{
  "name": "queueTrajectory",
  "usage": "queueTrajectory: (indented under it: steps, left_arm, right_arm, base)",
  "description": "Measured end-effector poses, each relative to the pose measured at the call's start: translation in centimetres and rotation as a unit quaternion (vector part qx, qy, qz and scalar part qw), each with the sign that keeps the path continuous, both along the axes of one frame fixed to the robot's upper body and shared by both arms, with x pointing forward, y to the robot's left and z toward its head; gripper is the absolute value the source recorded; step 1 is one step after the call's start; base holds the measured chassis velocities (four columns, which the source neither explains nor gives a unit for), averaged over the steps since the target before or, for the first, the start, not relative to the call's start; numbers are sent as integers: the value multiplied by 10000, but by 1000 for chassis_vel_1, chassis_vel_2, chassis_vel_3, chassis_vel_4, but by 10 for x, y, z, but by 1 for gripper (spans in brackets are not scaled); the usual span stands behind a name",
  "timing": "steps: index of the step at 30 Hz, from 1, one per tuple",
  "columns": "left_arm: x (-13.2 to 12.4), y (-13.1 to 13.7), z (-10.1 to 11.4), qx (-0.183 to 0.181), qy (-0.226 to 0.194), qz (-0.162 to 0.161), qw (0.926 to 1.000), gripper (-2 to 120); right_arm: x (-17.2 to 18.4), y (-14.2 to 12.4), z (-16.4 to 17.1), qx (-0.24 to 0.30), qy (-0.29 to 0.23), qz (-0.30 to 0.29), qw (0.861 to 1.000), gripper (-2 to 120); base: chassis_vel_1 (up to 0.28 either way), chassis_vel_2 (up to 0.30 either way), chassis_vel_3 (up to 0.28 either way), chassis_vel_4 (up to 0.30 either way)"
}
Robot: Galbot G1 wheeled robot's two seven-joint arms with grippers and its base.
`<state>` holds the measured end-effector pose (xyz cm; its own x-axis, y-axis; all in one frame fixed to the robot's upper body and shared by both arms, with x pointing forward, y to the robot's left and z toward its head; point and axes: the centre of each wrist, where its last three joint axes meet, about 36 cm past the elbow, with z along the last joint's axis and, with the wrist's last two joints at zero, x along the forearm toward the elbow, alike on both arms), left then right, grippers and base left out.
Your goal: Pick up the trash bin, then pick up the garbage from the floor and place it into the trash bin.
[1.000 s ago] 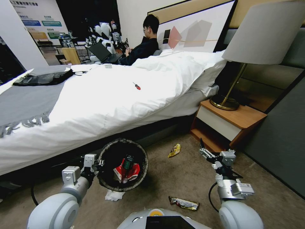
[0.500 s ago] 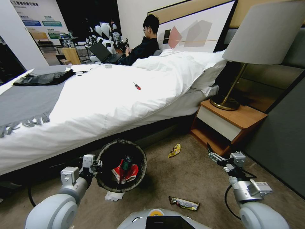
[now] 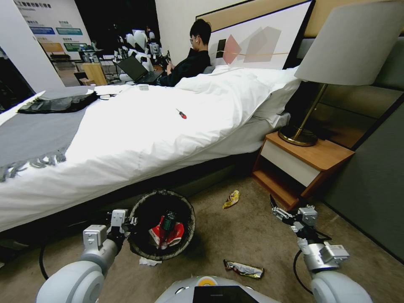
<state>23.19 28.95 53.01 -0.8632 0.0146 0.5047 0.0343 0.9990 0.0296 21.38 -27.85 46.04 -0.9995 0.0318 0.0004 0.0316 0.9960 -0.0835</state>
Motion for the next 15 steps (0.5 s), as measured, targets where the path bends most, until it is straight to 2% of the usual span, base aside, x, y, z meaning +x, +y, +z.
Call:
queueTrajectory:
  steps: [10, 15]
  left_arm:
    - [5, 0, 4, -6, -155, -8, 9999, 2]
    - [6, 1, 5, -14, -166, 5, 9999, 2]
  right_arm:
    - [6, 3, -3, 8, 79, 6, 10000, 100]
    - [7, 4, -3, 21, 91, 17, 10000, 100]
  base:
    - [3, -4, -2, 5]
    - [74, -81, -86, 81]
